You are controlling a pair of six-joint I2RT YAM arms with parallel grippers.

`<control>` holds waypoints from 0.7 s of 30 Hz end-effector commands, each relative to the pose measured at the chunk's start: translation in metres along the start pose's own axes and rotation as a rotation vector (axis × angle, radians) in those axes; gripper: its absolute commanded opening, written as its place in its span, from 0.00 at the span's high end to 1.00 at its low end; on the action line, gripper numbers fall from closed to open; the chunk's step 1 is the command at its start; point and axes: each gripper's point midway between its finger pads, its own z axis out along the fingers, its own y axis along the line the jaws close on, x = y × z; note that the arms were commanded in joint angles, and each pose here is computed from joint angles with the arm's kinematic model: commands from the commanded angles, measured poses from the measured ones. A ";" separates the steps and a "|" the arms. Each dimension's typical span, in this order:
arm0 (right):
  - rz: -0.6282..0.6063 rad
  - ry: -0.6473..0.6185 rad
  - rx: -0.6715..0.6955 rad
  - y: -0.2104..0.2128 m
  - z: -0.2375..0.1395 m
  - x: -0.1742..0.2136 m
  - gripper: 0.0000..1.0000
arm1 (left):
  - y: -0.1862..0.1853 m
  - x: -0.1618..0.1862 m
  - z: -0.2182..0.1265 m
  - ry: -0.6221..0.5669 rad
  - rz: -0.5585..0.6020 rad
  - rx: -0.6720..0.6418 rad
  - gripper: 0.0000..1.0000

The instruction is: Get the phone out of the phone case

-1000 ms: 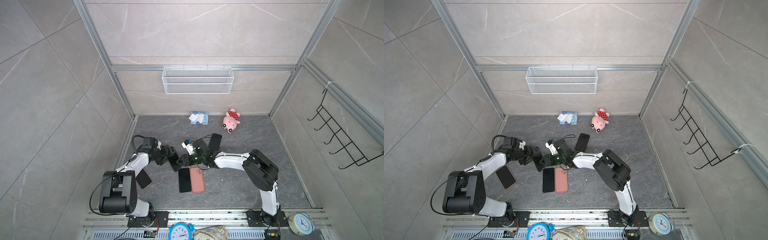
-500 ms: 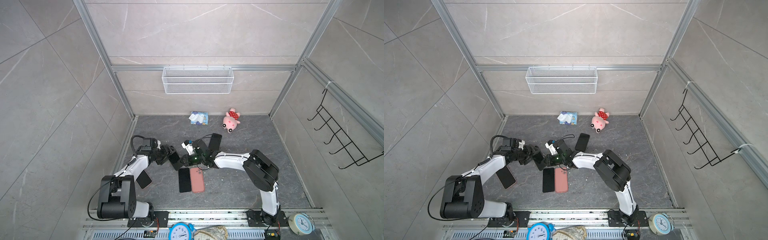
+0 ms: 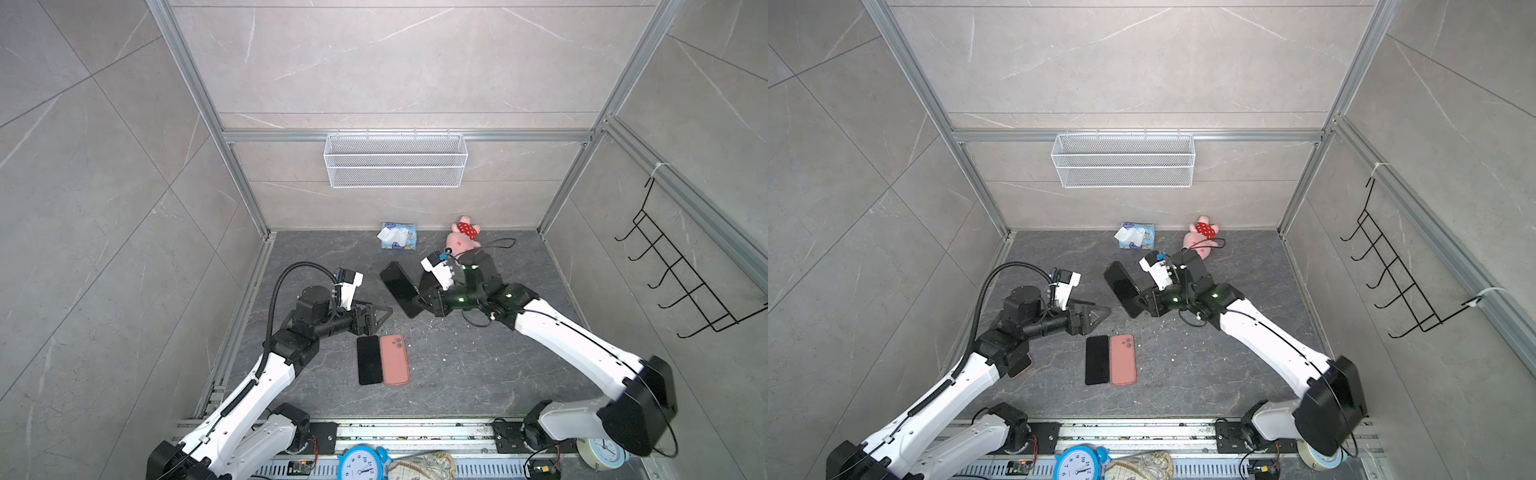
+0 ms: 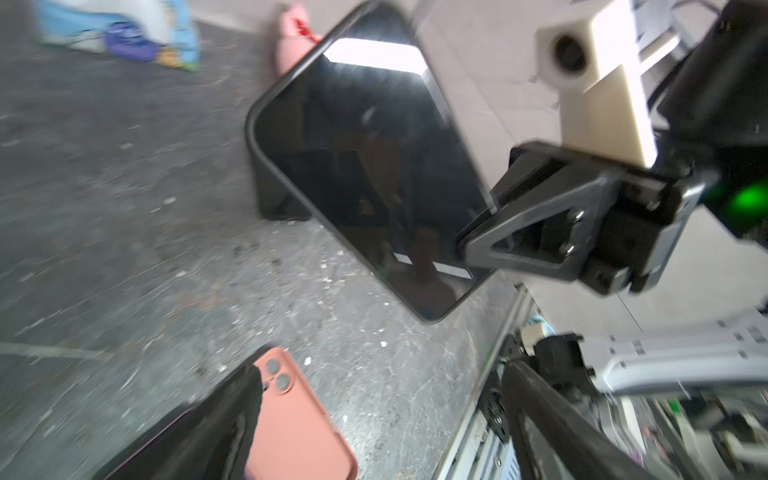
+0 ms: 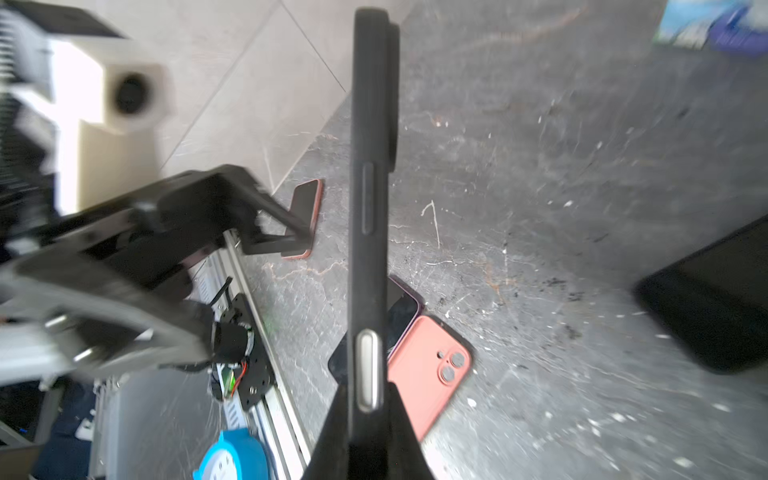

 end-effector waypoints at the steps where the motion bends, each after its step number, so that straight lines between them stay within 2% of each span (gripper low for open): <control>1: -0.146 0.027 -0.098 0.030 -0.023 0.015 1.00 | -0.039 0.001 0.007 0.002 0.178 0.198 0.08; 5: -0.195 -0.036 -0.134 0.042 -0.041 0.007 1.00 | -0.068 0.007 0.014 0.033 0.274 0.293 0.08; 8: -0.196 -0.038 -0.150 0.045 -0.043 0.008 1.00 | -0.076 0.006 0.014 0.031 0.292 0.331 0.09; 16: -0.197 -0.051 -0.185 0.049 -0.045 0.013 1.00 | -0.071 -0.007 0.014 -0.016 0.317 0.307 0.12; 21: -0.201 -0.064 -0.189 0.053 -0.050 0.013 1.00 | -0.072 -0.023 0.011 -0.065 0.293 0.351 0.18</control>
